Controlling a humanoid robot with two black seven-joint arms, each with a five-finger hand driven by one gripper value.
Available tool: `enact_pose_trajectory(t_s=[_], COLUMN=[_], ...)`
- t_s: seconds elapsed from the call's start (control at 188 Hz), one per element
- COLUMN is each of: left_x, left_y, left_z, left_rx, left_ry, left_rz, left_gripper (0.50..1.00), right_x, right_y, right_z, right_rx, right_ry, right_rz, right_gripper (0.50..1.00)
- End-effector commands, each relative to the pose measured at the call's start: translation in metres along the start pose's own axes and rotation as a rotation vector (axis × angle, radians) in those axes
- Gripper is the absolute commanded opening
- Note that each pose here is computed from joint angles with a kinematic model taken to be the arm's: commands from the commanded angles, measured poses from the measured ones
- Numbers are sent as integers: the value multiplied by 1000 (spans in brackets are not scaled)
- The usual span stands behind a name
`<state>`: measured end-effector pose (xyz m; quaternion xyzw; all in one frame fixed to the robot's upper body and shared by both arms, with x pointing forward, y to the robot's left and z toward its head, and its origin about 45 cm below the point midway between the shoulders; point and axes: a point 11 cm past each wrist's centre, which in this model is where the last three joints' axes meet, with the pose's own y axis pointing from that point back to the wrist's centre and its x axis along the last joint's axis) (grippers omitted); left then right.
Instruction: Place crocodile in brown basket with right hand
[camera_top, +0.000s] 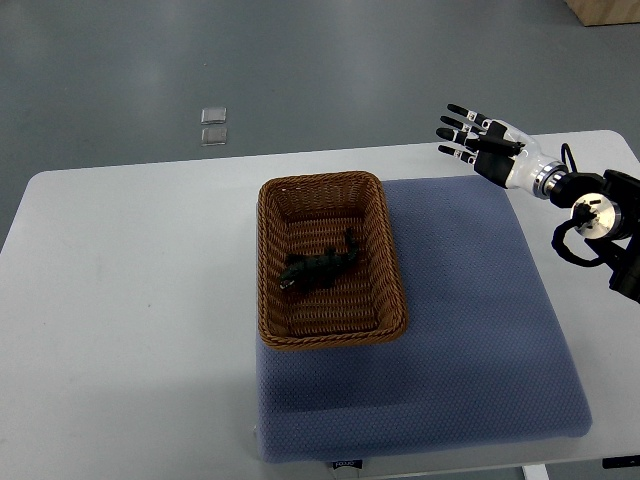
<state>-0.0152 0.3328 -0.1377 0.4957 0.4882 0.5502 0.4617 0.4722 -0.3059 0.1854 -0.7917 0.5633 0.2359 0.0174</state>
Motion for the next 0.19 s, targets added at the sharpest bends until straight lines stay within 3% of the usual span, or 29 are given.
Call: enact_pose_trajectory(t_s=[0.0,0.18], left_x=[0,0], left_y=[0,0], left_z=[0,0], left_rx=[0,0], left_ry=[0,0], left_rz=[-1,-1], left_gripper=[1000,1000], right_x=[3,7], right_y=[2,5], right_z=[3,10], right_rx=[-5,-18], right_ry=[1,-2], right_rz=[7,19], right_gripper=[930,930])
